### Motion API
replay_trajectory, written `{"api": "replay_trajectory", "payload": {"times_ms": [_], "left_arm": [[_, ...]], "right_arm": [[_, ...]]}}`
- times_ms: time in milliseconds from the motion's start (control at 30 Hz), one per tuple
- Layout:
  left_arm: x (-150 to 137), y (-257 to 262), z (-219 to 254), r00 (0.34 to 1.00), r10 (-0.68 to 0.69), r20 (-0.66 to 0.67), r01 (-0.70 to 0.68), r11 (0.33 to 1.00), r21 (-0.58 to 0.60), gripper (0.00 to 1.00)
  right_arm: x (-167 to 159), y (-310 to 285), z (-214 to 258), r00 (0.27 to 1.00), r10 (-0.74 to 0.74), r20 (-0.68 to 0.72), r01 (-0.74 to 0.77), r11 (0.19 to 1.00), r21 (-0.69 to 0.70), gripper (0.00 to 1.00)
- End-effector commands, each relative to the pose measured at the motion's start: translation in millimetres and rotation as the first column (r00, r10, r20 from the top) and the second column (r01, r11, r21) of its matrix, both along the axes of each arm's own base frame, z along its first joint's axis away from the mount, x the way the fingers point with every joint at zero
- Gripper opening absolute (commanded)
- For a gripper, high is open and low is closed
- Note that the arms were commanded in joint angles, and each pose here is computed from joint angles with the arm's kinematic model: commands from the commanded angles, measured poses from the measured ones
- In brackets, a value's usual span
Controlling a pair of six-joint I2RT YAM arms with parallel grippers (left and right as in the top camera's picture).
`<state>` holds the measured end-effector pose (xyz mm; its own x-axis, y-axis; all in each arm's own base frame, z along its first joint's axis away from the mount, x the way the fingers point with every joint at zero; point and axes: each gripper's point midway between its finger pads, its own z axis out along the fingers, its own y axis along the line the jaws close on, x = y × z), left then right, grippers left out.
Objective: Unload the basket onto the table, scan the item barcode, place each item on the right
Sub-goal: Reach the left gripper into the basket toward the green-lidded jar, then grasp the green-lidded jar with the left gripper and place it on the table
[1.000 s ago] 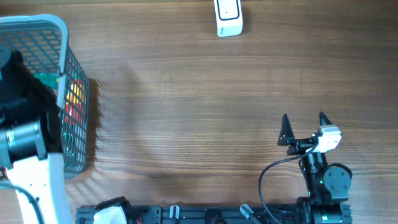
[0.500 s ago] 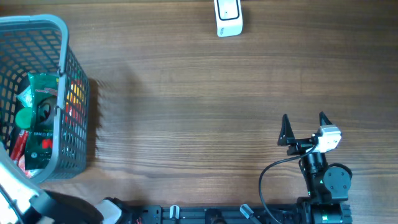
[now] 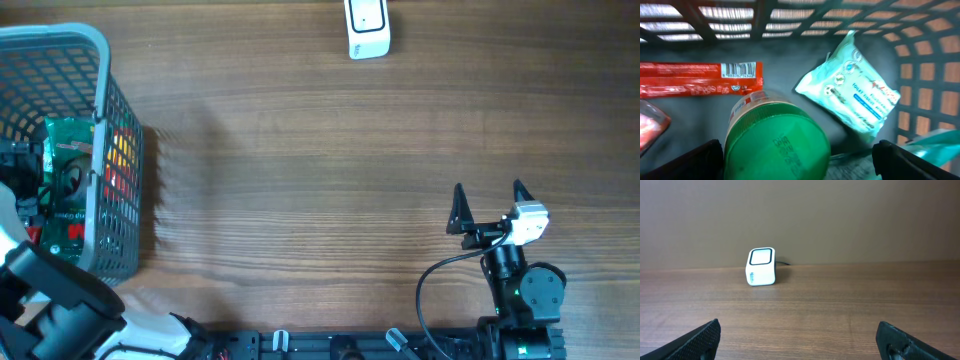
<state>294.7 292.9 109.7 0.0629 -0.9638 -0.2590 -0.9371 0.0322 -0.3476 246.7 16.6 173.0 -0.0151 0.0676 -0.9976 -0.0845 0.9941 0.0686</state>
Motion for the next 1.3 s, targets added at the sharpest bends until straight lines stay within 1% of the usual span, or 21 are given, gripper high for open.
{"api": "replay_trajectory", "payload": {"times_ms": [0, 167, 233, 300, 533, 600, 633, 667, 767, 800, 833, 900, 1067, 1267], "left_arm": [[5, -2, -12, 1.000, 0.000, -0.015, 0.000, 1.000, -0.027, 1.00], [11, -4, -17, 1.000, -0.013, -0.028, 0.013, 1.000, -0.008, 1.00], [13, -4, -24, 0.999, -0.018, -0.049, 0.018, 1.000, -0.006, 1.00], [10, -2, -36, 0.996, -0.009, -0.090, 0.009, 1.000, -0.006, 1.00], [15, 4, -35, 0.997, -0.006, -0.070, 0.007, 1.000, 0.019, 0.99], [13, 2, -36, 0.997, -0.007, -0.079, 0.008, 1.000, 0.011, 0.93], [12, 1, -37, 0.996, -0.007, -0.086, 0.008, 1.000, 0.003, 0.85], [11, -1, -38, 0.996, -0.008, -0.091, 0.008, 1.000, -0.002, 0.81], [7, -4, -36, 0.994, -0.018, -0.105, 0.018, 1.000, -0.010, 0.74], [6, -5, -29, 0.993, -0.050, -0.105, 0.051, 0.999, 0.009, 0.70], [6, -4, -22, 0.993, -0.058, -0.099, 0.060, 0.998, 0.022, 0.69], [8, -2, 6, 0.995, -0.073, -0.065, 0.078, 0.994, 0.073, 0.69], [7, -3, 83, 0.996, -0.072, 0.050, 0.061, 0.979, 0.197, 0.71], [-8, -19, 161, 0.979, -0.091, 0.184, 0.026, 0.943, 0.331, 0.71]], "right_arm": [[0, 2, 0, 1.000, 0.012, 0.001, -0.012, 1.000, 0.017, 1.00], [0, 2, 0, 1.000, 0.012, 0.001, -0.012, 1.000, 0.017, 1.00], [0, 2, 0, 1.000, 0.012, 0.001, -0.012, 1.000, 0.017, 1.00], [0, 2, 0, 1.000, 0.012, 0.001, -0.012, 1.000, 0.017, 1.00], [0, 2, 0, 1.000, 0.012, 0.001, -0.012, 1.000, 0.017, 1.00], [0, 2, 0, 1.000, 0.012, 0.001, -0.012, 1.000, 0.017, 1.00], [0, 2, 0, 1.000, 0.012, 0.001, -0.012, 1.000, 0.017, 1.00], [0, 2, 0, 1.000, 0.012, 0.001, -0.012, 1.000, 0.017, 1.00], [0, 2, 0, 1.000, 0.012, 0.001, -0.012, 1.000, 0.017, 1.00], [0, 2, 0, 1.000, 0.012, 0.001, -0.012, 1.000, 0.017, 1.00], [0, 2, 0, 1.000, 0.012, 0.001, -0.012, 1.000, 0.017, 1.00], [0, 2, 0, 1.000, 0.012, 0.001, -0.012, 1.000, 0.017, 1.00], [0, 2, 0, 1.000, 0.012, 0.001, -0.012, 1.000, 0.017, 1.00], [0, 2, 0, 1.000, 0.012, 0.001, -0.012, 1.000, 0.017, 1.00]]}}
